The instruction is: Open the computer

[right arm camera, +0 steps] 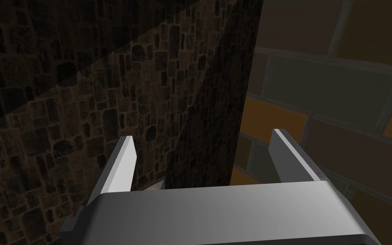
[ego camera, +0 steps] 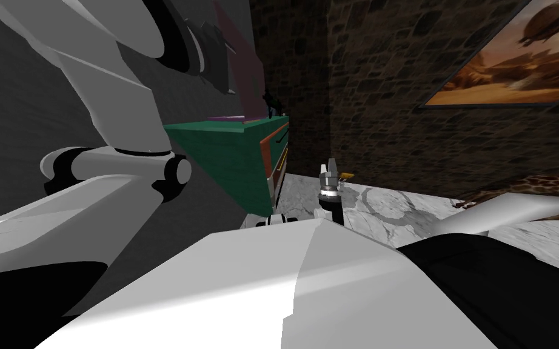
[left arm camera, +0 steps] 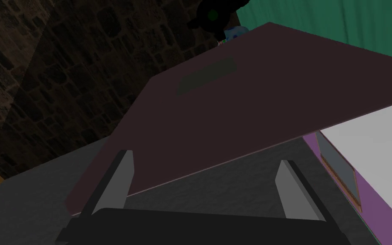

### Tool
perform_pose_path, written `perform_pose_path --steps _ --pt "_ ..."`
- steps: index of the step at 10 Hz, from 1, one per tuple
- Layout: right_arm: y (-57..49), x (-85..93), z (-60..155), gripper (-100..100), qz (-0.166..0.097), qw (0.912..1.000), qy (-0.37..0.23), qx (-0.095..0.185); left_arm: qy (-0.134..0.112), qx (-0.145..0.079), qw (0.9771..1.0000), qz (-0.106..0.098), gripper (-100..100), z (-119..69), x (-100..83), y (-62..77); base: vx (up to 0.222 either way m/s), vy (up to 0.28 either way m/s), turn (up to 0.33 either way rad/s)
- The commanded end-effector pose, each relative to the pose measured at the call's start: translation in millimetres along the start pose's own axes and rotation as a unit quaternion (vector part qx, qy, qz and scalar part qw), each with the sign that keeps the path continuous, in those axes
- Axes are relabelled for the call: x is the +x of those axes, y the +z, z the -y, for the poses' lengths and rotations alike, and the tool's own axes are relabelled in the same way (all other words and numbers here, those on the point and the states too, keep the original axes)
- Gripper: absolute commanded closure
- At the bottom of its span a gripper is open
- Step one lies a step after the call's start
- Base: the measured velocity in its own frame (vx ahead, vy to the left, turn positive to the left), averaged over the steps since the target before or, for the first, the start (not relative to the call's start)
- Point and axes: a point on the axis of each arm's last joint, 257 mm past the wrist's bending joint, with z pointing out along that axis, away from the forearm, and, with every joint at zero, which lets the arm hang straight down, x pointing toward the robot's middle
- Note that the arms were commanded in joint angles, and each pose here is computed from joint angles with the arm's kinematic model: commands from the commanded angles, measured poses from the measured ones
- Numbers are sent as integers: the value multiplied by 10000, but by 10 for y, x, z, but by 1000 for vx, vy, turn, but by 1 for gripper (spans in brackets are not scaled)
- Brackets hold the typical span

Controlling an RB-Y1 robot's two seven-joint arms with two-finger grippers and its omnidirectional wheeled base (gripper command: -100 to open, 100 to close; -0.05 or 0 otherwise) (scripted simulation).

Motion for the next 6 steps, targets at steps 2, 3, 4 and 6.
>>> perform_pose_path --steps 2,3,4,6 --pt "0 0 0 0 0 10000 0 0 129 -126 9996 196 -100 115 -302 -86 -2 -8 -130" --pt "0 0 0 0 0 10000 0 0 158 -157 9994 248 -100 146 -383 -115 -2 -10 -90" --pt "0 0 0 0 0 10000 0 0 185 -187 9992 301 -100 181 -469 -150 -2 -12 -93" --pt "0 0 0 0 0 10000 0 0 222 -240 9987 387 -100 233 -608 -211 -1 -10 -105"
